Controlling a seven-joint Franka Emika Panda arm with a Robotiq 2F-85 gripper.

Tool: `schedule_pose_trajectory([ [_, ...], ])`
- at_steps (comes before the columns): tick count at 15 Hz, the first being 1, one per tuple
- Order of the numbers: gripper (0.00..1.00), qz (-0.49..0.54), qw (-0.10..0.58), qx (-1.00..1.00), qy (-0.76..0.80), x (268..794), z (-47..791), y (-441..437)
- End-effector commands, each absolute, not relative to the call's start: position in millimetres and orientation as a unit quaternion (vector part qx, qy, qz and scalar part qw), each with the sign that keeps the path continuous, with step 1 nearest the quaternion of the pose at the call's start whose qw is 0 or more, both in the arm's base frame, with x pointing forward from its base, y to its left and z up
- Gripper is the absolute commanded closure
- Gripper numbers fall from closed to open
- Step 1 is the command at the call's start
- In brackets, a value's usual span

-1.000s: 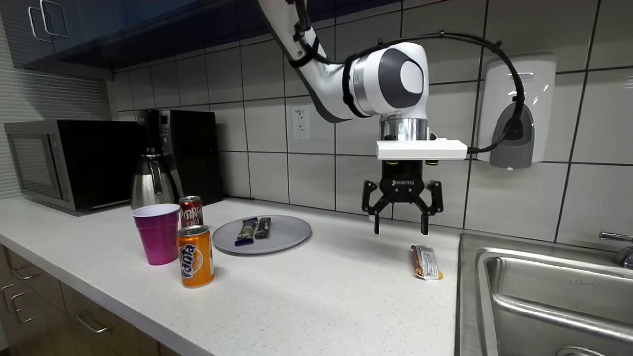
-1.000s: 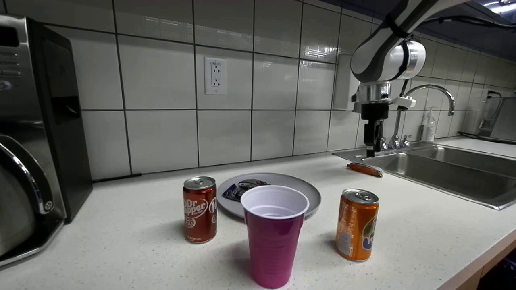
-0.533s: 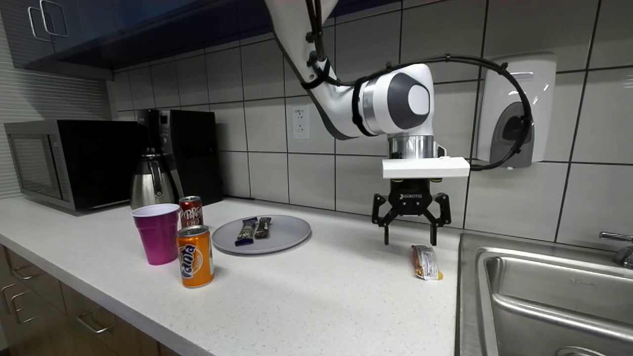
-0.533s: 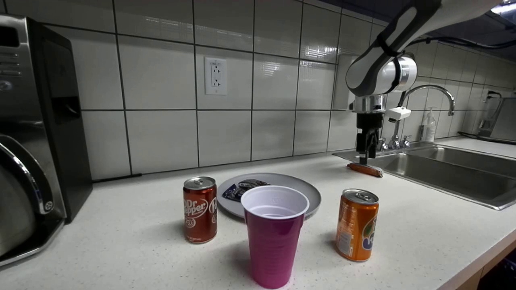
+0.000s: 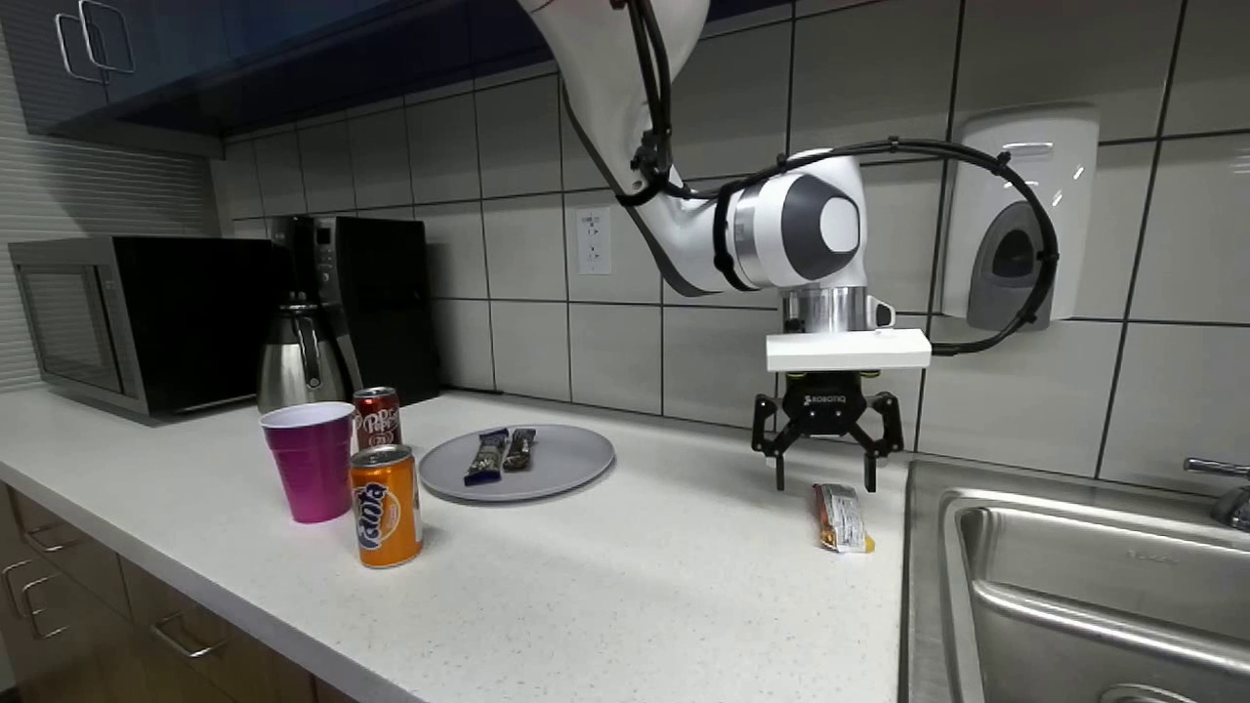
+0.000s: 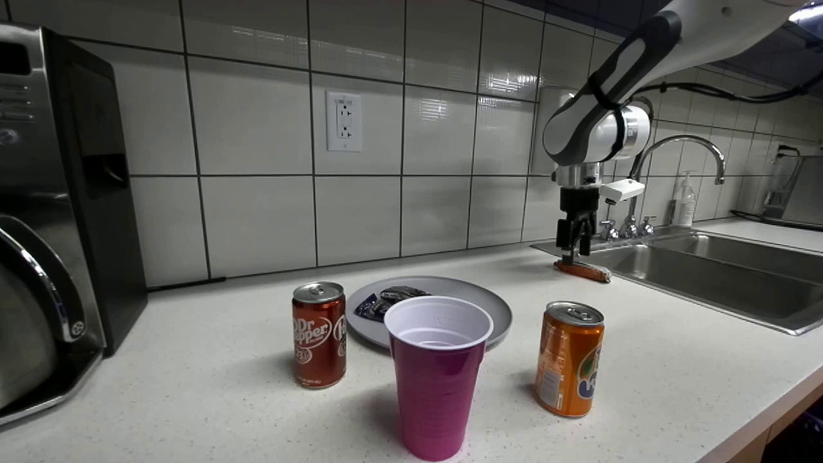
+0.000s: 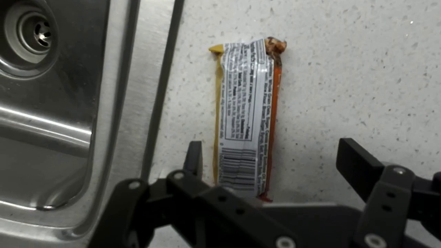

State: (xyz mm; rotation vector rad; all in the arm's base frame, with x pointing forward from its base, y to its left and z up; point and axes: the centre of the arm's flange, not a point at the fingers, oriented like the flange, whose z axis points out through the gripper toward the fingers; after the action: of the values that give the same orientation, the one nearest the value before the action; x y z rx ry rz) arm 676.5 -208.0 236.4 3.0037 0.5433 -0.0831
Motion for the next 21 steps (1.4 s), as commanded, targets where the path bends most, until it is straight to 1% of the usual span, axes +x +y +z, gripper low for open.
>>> schedule_pose_trajectory([
  [1,0.00,-0.021,0.046,0.986,0.162,694.1,233.9,-217.0],
  [8,0.00,-0.020,0.045,0.986,0.156,698.8,228.6,-221.3],
  [9,0.25,-0.018,0.044,0.987,0.154,699.1,228.7,-221.6],
  [10,0.26,-0.017,0.045,0.987,0.154,699.2,228.9,-221.8],
  [15,0.67,-0.016,0.047,0.988,0.146,698.9,229.1,-223.4],
  [17,0.81,-0.014,0.048,0.988,0.144,698.0,230.9,-222.5],
  [21,0.82,-0.011,0.051,0.988,0.143,695.9,235.9,-217.0],
])
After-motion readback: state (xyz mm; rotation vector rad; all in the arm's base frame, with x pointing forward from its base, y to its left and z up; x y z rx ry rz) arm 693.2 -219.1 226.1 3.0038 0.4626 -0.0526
